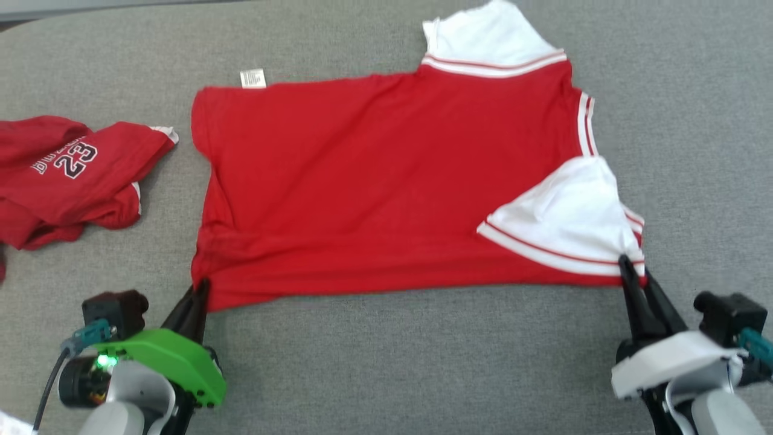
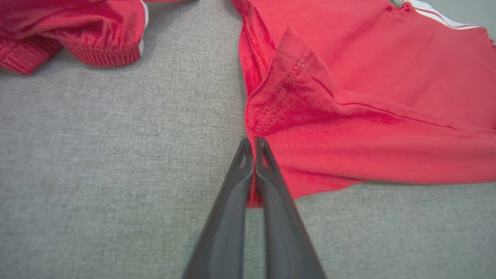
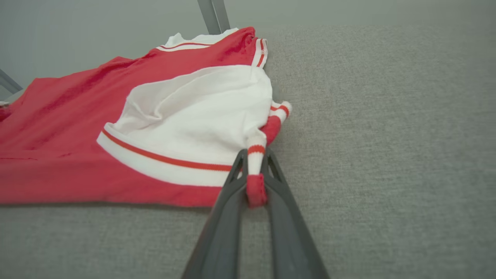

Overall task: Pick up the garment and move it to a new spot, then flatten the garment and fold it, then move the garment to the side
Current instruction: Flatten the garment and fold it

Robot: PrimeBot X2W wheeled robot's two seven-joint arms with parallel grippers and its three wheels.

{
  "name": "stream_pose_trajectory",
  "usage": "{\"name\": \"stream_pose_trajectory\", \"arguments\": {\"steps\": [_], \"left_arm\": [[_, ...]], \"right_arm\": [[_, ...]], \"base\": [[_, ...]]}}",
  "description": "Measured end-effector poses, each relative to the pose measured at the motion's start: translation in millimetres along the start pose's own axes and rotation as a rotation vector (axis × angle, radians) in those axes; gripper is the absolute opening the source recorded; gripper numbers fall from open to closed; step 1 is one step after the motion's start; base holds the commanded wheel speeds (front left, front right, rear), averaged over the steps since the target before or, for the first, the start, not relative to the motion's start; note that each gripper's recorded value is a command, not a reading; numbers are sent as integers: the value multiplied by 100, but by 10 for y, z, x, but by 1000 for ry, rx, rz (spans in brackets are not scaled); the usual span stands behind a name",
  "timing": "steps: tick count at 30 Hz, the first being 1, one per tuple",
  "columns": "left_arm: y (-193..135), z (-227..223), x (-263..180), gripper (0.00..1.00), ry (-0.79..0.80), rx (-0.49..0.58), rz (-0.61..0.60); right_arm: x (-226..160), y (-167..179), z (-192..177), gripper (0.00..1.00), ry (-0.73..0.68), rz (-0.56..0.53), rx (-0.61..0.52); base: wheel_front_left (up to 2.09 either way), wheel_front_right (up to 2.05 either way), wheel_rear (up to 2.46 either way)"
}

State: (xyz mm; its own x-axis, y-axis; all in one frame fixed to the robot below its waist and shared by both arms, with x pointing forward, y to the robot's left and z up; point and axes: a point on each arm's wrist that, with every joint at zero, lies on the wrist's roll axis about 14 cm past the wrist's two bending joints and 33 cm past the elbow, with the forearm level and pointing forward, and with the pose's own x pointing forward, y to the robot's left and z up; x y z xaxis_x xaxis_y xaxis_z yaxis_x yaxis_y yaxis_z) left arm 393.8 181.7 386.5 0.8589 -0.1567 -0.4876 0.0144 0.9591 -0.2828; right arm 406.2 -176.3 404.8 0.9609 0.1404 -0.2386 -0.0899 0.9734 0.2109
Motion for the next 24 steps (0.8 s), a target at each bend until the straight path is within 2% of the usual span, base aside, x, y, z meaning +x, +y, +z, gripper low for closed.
{"name": "stream_pose_trajectory", "arguments": {"steps": [8,9,10,11,14,19,24], "left_arm": [[8,-318,-398,0,100,-64,33],[-5,-374,-439,3,117,-65,31],[-15,-399,-465,63,121,-67,31],[-25,-410,-486,100,116,-77,35],[-19,-276,-494,100,11,-104,69],[-9,177,-534,100,-242,-23,114],[-120,684,-574,100,-447,73,110]], "right_arm": [[-534,3,-191,0,81,-61,69],[-582,4,-213,1,90,-67,76],[-615,6,-233,46,99,-69,79],[-649,6,-252,100,107,-72,80],[-647,5,-122,100,58,-65,37],[-495,69,440,100,-136,-33,-42],[-407,220,962,100,-282,12,-94]], "base": [[0,0,0],[0,0,0],[0,0,0],[0,0,0],[0,0,0],[0,0,0],[0,0,0]]}}
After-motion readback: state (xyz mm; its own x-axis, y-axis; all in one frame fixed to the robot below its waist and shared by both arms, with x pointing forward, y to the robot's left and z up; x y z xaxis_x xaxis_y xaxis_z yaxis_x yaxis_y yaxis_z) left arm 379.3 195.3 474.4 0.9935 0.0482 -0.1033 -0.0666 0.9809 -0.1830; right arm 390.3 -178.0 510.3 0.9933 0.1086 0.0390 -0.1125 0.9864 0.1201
